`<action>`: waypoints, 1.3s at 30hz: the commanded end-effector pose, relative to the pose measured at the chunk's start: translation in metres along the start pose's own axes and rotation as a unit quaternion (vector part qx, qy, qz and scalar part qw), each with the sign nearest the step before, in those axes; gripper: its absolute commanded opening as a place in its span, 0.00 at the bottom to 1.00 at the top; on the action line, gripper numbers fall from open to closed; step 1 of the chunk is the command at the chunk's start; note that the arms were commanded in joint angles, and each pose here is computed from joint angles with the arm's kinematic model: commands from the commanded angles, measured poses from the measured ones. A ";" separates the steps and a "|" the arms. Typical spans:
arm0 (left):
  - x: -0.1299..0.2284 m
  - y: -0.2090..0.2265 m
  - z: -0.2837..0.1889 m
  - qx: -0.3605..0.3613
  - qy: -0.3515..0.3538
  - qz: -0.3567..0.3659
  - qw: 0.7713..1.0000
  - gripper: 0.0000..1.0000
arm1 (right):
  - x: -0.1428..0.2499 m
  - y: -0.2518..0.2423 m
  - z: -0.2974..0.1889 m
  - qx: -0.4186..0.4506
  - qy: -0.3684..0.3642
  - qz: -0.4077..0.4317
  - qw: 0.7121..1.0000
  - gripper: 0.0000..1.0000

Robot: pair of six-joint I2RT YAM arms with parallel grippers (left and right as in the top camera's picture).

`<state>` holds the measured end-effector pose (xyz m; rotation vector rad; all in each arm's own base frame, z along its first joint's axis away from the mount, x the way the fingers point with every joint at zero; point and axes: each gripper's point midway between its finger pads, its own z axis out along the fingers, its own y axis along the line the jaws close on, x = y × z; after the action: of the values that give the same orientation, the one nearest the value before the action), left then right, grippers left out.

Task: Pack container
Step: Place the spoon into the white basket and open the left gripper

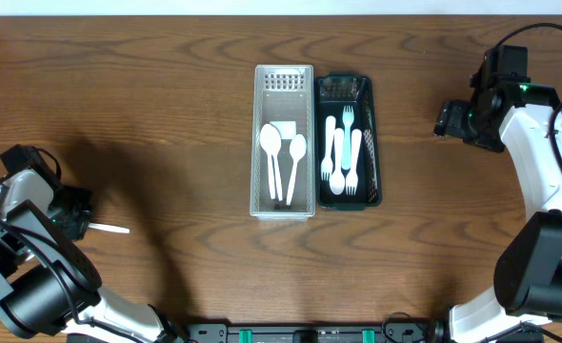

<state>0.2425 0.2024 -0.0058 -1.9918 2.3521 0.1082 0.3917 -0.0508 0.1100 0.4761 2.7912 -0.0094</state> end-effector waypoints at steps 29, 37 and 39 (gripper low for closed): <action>0.310 -0.180 -0.249 0.247 -0.150 0.657 0.697 0.06 | -0.010 -0.001 0.000 -0.002 -0.020 -0.004 1.000 0.82; 0.349 -0.189 -0.165 0.167 -0.086 0.699 0.690 0.06 | -0.010 -0.001 0.000 -0.001 -0.020 -0.004 1.000 0.82; 0.351 -0.190 -0.147 0.150 -0.078 0.703 0.691 0.07 | -0.010 -0.001 0.000 -0.001 -0.020 -0.004 1.000 0.82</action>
<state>0.3695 -0.1851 0.1243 0.2567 2.7878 -0.0771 0.4005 -0.0519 0.1130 0.4704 2.7535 -0.0072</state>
